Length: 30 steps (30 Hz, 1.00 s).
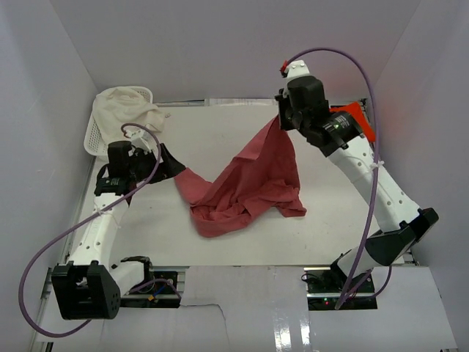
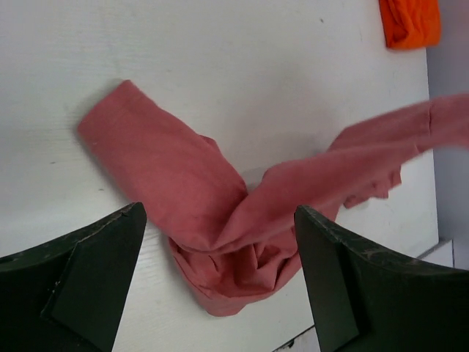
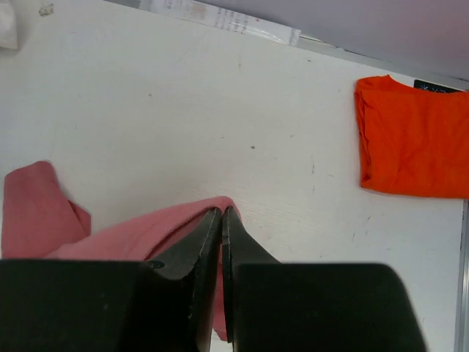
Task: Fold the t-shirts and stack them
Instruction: Flatten out the tshirt
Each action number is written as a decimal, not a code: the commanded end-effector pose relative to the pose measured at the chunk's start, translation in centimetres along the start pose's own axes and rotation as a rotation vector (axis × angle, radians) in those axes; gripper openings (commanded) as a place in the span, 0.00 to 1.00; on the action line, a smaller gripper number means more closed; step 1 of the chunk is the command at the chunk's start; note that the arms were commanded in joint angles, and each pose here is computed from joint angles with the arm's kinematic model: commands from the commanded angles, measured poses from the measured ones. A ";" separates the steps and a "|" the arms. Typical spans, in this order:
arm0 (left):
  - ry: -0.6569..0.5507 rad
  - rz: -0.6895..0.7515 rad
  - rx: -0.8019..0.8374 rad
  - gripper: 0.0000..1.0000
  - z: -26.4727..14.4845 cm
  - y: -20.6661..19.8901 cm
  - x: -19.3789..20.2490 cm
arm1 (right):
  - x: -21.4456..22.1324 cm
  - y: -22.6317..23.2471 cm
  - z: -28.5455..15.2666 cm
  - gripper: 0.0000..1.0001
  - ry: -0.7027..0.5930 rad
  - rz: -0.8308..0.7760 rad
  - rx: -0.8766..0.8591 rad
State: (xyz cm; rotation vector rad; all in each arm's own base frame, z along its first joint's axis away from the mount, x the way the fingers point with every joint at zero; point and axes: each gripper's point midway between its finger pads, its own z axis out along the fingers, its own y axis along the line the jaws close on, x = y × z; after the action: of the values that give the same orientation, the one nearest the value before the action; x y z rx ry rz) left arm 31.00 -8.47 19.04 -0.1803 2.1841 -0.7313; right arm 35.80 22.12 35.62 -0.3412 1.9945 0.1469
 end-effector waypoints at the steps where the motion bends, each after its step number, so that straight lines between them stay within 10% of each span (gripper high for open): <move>1: 0.038 0.161 0.179 0.93 0.5 -4.8 0.7 | -0.2 -3.2 -0.2 0.08 0.030 0.011 -0.030; 11: 0.187 0.560 0.264 0.95 4.1 -13.1 5.2 | -2.5 -10.2 2.1 0.08 0.022 0.141 0.004; 24: 0.285 0.844 0.257 0.91 11.4 -12.8 5.8 | -2.8 -12.4 3.4 0.08 0.024 0.191 -0.034; 30: 0.318 0.858 0.294 0.63 13.1 -12.2 7.2 | -3.2 -12.3 3.0 0.08 0.014 0.187 -0.040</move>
State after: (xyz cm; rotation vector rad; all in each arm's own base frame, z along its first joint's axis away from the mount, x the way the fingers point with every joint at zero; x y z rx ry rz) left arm 34.15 -26.06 13.26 0.9719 2.1864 -0.5553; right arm 43.42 11.28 34.83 -0.1640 2.1196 0.2734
